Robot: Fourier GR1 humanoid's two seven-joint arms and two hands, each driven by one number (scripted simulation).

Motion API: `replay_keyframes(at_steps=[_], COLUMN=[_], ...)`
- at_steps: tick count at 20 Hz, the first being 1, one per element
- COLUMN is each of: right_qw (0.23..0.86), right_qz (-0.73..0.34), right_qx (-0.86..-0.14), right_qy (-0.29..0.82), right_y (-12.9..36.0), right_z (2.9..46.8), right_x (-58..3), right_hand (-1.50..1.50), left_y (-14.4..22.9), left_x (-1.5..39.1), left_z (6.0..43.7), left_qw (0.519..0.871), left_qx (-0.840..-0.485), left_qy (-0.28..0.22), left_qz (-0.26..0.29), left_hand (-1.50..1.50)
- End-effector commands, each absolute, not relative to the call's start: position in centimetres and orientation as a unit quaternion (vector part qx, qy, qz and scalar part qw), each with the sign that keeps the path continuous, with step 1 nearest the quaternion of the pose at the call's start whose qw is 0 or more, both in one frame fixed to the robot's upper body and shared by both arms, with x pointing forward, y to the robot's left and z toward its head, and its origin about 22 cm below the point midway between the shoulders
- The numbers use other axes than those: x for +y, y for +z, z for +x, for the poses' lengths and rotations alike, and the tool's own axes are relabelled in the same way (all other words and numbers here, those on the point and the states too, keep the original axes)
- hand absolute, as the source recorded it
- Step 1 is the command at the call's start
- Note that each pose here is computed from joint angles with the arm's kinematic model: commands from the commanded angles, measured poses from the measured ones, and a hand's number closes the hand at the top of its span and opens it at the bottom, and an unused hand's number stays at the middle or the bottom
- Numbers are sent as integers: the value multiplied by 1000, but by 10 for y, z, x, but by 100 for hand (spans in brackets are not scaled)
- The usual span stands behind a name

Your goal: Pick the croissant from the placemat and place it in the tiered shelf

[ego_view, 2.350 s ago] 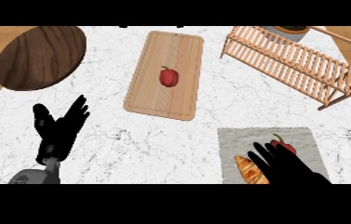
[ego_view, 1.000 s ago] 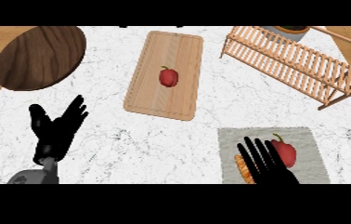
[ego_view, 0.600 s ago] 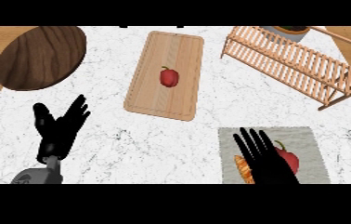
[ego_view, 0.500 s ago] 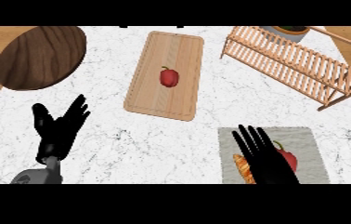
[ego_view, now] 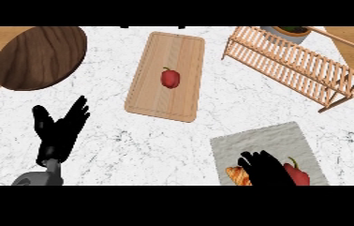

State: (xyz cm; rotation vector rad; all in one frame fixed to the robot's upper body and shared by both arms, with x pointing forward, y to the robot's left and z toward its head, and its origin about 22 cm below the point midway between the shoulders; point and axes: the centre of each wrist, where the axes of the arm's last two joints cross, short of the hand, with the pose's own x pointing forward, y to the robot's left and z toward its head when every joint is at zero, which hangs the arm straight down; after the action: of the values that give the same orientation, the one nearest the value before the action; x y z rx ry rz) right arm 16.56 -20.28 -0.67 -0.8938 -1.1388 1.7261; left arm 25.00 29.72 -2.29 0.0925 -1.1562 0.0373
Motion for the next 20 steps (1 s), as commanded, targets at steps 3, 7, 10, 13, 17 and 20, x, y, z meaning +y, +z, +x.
replay_keyframes(at_steps=[3, 7, 10, 13, 17, 20], right_qw=[427, 407, 601, 718, 737, 698], right_qz=[-313, -296, -321, -317, -349, -397], right_qx=[-473, -522, -506, -483, -511, -556], right_qy=[705, 688, 529, 387, 273, 216], right_y=[-28, -19, -4, 4, 42, 98], right_z=[152, 131, 182, 193, 228, 257], right_x=[-195, -194, -165, -155, -149, -126], right_hand=[150, 150, 150, 150, 150, 150], left_y=[-46, -31, -22, -21, -29, -20], left_x=[280, 298, 296, 300, 286, 287], left_z=[238, 249, 256, 250, 249, 256], left_qw=[848, 849, 843, 839, 847, 844], left_qx=[-528, -526, -535, -541, -531, -534], left_qy=[16, 21, 26, 28, 17, 13], left_qz=[43, 49, 41, 48, 31, 36], left_hand=[0, 0, 0, 0, 0, 0])
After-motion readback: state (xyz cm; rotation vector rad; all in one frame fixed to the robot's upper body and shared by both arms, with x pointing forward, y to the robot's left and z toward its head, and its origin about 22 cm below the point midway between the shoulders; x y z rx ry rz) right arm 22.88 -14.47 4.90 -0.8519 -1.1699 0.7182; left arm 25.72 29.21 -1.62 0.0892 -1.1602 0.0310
